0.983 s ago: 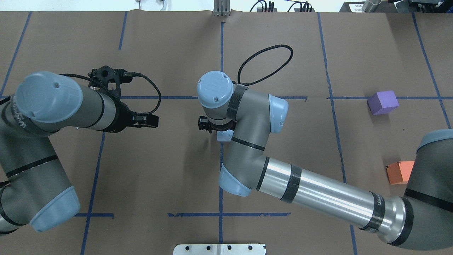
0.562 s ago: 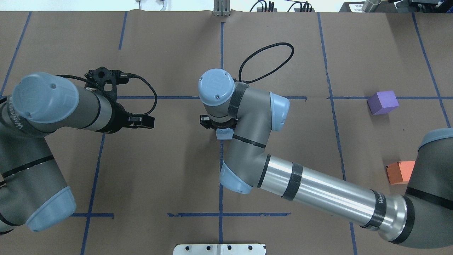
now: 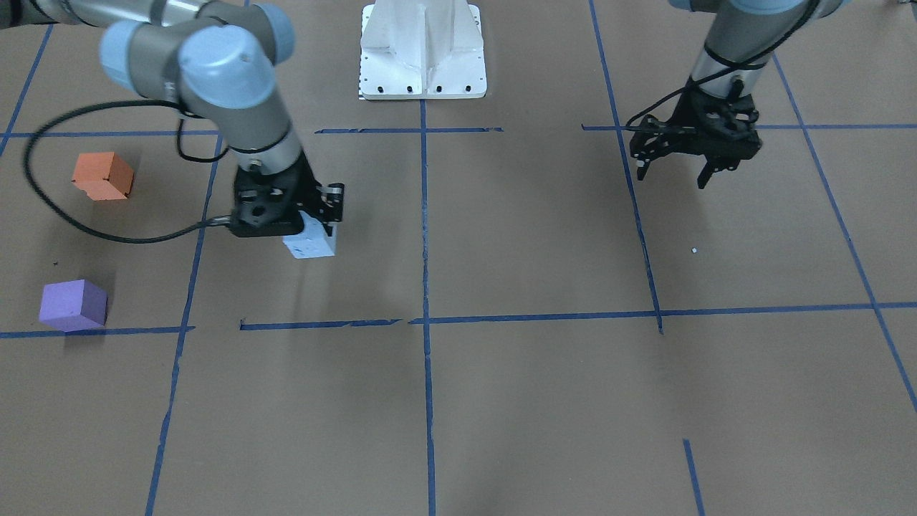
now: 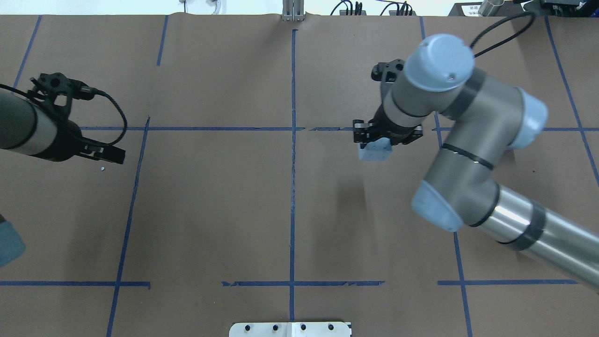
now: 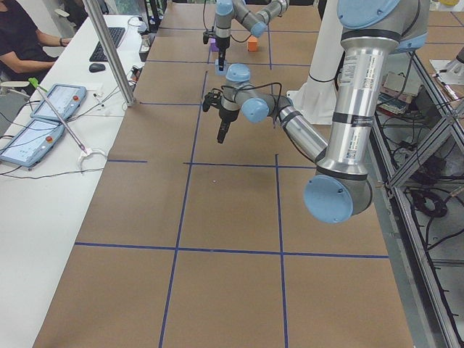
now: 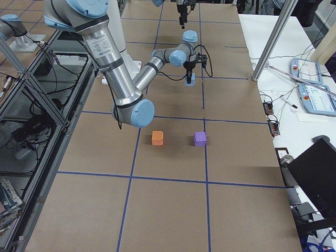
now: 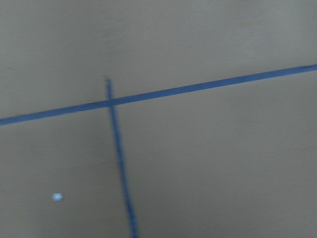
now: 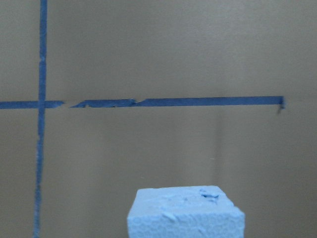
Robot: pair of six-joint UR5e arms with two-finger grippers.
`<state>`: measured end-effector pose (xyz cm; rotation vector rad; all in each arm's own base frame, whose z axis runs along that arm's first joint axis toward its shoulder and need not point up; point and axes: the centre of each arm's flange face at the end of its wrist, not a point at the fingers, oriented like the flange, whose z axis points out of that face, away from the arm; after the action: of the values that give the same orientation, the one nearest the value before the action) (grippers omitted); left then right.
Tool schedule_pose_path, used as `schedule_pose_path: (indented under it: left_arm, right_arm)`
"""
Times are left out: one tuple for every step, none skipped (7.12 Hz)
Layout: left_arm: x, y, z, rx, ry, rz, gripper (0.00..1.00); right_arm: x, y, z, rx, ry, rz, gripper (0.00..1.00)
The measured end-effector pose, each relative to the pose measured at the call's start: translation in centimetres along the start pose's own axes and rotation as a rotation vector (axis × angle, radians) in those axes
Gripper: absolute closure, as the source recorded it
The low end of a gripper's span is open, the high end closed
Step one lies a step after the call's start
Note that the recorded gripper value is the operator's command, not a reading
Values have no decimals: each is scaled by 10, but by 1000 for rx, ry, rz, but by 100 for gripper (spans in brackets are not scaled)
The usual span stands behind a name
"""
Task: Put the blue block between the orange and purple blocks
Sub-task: 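Carry the cube toward the purple cube with right gripper while left arm withdraws, then lower the light blue cube between the purple and orange cubes with the right gripper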
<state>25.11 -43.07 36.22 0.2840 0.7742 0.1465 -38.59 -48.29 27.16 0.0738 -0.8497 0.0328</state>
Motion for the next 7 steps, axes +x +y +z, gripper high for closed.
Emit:
schedule_pose_path:
  left_arm:
    - [-49,1,-12,-18,-7,45,0]
    - [-93,3,-23,-31,-11,79,0]
    - [-137,7,-29,-47,-14,96,0]
    - [-169,14,-30,-65,-16,93,0]
    - [-188,21,-29,-77,-19,81,0]
    - [-197,24,-29,-83,-21,72,0]
    - [-200,25,-29,-85,-22,68,0]
  right_arm:
    - [72,1,-24,-14,-2,-39,100]
    - [145,1,-43,-26,8,-67,98]
    - [222,5,-61,-41,19,-84,97]
    - [287,17,-66,-68,37,-93,96]
    - [324,26,-60,-95,54,-90,96]
    - [345,27,-42,-107,58,-80,96]
    - [349,27,-16,-93,56,-65,97]
